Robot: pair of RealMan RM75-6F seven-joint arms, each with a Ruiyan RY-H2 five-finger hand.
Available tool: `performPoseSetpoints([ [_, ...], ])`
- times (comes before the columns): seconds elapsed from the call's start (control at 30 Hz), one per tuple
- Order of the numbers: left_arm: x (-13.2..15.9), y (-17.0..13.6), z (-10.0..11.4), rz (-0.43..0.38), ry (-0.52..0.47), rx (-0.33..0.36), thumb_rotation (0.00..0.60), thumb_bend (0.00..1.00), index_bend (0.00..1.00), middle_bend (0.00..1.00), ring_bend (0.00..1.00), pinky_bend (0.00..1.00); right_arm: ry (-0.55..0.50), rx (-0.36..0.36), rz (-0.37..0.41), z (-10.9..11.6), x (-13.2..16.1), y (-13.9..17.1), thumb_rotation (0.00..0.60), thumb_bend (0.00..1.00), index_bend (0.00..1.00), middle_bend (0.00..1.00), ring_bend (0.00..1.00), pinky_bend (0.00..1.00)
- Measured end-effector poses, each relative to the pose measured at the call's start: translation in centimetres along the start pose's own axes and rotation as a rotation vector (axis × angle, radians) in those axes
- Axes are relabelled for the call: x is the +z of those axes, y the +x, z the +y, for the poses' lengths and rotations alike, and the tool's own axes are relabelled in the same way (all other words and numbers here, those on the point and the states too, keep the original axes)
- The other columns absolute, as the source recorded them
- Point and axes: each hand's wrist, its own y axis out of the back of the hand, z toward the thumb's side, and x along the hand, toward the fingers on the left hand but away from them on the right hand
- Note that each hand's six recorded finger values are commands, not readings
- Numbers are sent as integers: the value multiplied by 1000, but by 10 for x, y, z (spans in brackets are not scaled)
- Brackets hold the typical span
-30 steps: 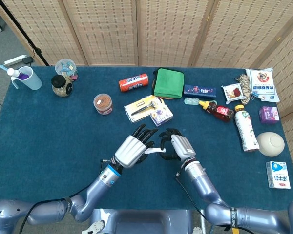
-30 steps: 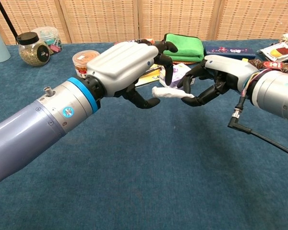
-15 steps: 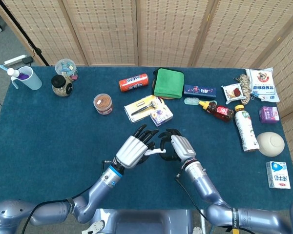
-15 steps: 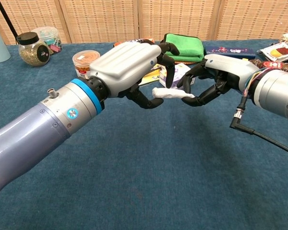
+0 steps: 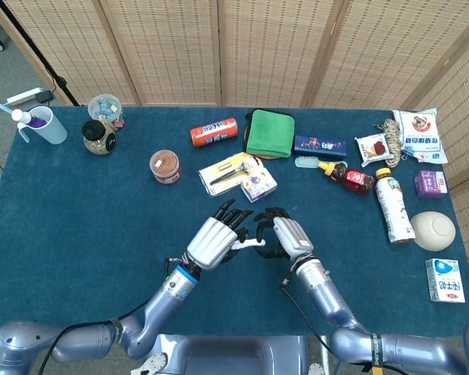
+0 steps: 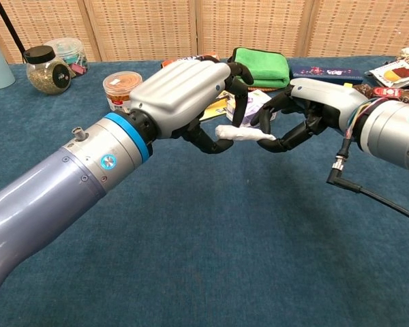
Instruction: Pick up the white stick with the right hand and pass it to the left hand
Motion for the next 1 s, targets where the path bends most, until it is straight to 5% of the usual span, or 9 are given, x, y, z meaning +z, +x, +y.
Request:
performPoseSetpoints([
  [1.0,-1,1,2,17,0,4,600,342,725,257,260,81,-10,1,0,0,-3,1,600,388,711,281,128,0],
])
